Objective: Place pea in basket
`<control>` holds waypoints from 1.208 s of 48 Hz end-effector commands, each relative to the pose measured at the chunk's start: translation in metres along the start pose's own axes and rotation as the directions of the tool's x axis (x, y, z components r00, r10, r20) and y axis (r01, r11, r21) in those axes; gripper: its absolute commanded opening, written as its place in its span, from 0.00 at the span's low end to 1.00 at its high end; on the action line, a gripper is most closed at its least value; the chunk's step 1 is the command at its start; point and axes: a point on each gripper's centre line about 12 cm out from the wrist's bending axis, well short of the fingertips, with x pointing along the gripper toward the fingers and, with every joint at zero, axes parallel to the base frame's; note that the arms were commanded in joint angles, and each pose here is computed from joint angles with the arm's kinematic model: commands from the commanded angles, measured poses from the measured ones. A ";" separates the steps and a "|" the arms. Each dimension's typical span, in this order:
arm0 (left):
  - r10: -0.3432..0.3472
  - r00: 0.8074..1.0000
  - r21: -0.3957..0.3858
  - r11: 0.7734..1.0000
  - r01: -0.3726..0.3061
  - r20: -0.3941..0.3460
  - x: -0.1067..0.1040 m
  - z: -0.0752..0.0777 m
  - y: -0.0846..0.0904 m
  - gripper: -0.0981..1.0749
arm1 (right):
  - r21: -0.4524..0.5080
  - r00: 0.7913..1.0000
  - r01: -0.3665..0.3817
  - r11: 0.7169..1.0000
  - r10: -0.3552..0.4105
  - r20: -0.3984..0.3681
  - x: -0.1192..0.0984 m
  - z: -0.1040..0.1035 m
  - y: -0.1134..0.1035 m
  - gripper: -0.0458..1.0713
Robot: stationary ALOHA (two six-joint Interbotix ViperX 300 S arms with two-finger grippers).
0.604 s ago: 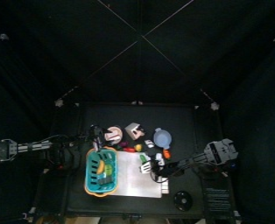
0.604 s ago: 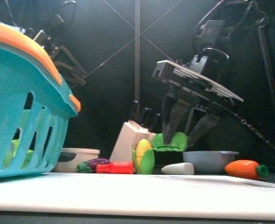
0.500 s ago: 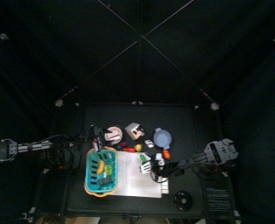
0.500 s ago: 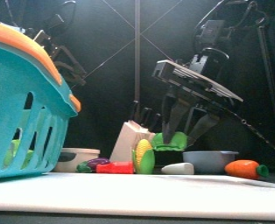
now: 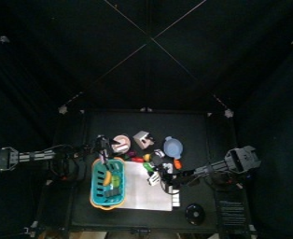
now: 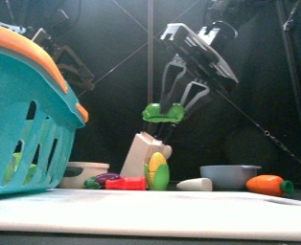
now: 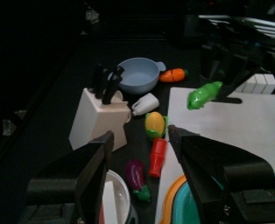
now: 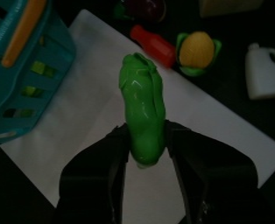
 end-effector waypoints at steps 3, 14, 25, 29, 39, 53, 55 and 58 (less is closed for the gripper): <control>-0.066 0.997 0.106 0.992 0.062 0.035 -0.001 0.010 -0.017 0.84 | -0.061 0.997 -0.042 0.997 0.046 0.061 -0.015 0.032 0.007 0.66; -0.108 0.992 0.167 0.981 0.096 0.065 -0.003 0.014 -0.029 0.84 | -0.072 0.982 -0.138 0.988 0.146 0.120 -0.021 0.065 0.025 0.66; -0.059 0.993 0.151 0.988 0.043 0.103 -0.007 0.010 -0.021 0.84 | -0.073 0.940 -0.305 0.949 0.313 0.134 -0.010 0.073 0.059 0.66; -0.028 0.993 0.133 0.991 0.013 0.114 -0.009 0.010 -0.014 0.84 | -0.070 0.929 -0.343 0.937 0.349 0.124 -0.001 0.071 0.070 0.66; 0.108 0.972 0.025 0.993 -0.116 0.207 -0.025 0.015 0.012 0.84 | -0.071 0.915 -0.379 0.923 0.385 0.119 0.013 0.069 0.088 0.66; 0.175 0.960 -0.044 0.984 -0.170 0.217 -0.030 0.010 0.023 0.84 | -0.081 0.909 -0.391 0.917 0.399 0.123 0.033 0.070 0.109 0.66; 0.175 0.961 -0.044 0.985 -0.170 0.215 -0.030 0.009 0.023 0.84 | -0.081 0.909 -0.391 0.917 0.399 0.123 0.037 0.070 0.111 0.66; 0.175 0.960 -0.044 0.984 -0.170 0.217 -0.030 0.010 0.023 0.84 | -0.081 0.911 -0.387 0.919 0.394 0.122 0.041 0.070 0.114 0.66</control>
